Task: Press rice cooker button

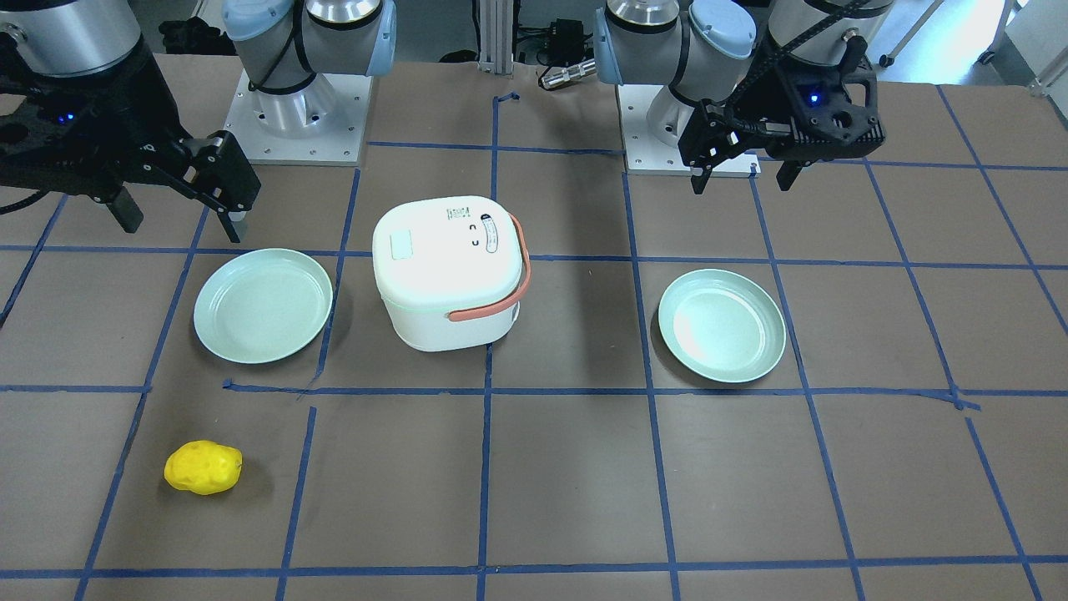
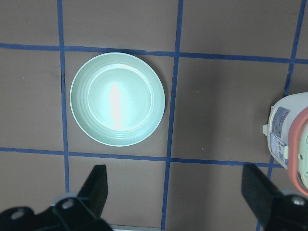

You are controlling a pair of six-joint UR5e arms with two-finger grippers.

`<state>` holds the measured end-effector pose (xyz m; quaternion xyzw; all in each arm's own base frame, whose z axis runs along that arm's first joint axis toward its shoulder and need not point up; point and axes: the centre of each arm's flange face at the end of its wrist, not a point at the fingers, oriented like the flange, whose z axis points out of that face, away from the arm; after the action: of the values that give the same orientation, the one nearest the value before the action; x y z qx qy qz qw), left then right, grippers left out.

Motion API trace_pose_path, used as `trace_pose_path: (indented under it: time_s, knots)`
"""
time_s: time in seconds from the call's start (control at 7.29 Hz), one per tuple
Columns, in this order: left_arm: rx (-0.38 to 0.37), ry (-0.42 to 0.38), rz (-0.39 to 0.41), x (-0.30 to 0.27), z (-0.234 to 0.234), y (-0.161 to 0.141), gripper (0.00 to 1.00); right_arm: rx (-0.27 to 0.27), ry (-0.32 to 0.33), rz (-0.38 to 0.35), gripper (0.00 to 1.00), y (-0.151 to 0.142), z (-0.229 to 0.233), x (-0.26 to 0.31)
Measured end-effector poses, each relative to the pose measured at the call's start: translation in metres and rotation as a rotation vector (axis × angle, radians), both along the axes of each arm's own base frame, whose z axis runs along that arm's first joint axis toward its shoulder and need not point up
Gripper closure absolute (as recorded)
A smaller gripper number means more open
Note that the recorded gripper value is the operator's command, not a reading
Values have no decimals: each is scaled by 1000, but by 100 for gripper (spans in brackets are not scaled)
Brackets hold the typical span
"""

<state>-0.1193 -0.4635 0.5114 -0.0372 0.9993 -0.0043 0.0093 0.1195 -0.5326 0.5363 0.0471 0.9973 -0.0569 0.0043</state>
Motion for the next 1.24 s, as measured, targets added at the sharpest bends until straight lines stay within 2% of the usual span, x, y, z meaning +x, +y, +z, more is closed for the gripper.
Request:
trace_pose_path:
  time_s: [0.96,1.24]
  knots:
    - [0,0,0,0,0,0,0,0,3,1,0,1,0,0]
    - [0,0,0,0,0,0,0,0,5,3,7,1,0,0]
